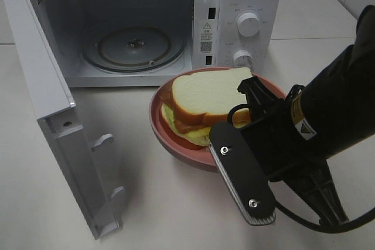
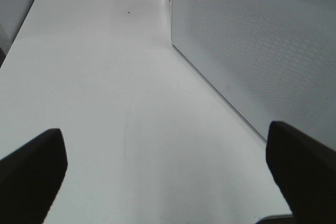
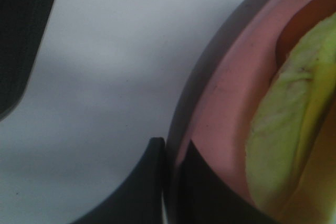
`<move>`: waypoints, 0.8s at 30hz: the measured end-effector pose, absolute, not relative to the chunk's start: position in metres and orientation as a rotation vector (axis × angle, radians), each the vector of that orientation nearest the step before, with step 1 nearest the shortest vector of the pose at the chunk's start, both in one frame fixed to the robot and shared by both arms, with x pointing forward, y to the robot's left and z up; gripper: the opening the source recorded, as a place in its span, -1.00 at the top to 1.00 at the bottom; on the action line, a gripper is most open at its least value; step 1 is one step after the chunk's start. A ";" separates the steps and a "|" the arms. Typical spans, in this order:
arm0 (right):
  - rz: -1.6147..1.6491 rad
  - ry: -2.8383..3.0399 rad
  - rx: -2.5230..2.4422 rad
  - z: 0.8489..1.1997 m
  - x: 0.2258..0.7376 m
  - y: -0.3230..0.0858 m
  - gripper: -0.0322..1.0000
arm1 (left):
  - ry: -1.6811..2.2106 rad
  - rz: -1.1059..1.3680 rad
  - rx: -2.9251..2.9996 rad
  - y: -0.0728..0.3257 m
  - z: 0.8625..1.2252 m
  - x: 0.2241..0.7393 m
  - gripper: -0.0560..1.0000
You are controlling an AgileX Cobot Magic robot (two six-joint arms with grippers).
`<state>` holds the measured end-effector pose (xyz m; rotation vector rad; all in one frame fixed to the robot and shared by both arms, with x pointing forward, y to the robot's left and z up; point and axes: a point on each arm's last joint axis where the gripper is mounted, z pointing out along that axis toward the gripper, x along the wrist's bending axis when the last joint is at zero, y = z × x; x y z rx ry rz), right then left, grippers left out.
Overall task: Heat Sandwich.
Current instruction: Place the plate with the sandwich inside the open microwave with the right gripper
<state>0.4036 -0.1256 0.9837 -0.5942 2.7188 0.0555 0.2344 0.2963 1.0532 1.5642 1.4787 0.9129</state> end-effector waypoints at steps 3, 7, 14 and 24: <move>0.117 2.684 -0.680 0.984 0.410 -0.126 0.86 | 1.479 0.913 1.564 0.296 1.053 0.234 -0.95; 0.138 2.660 -0.737 0.984 0.415 -0.130 0.86 | 1.479 0.913 1.564 0.296 1.053 0.234 -0.95; 0.142 2.624 -0.792 0.985 0.423 -0.134 0.86 | 1.479 0.913 1.564 0.296 1.053 0.234 -0.95; 0.141 2.646 -0.821 0.971 0.427 -0.129 0.86 | 1.479 0.913 1.564 0.296 1.053 0.234 -0.95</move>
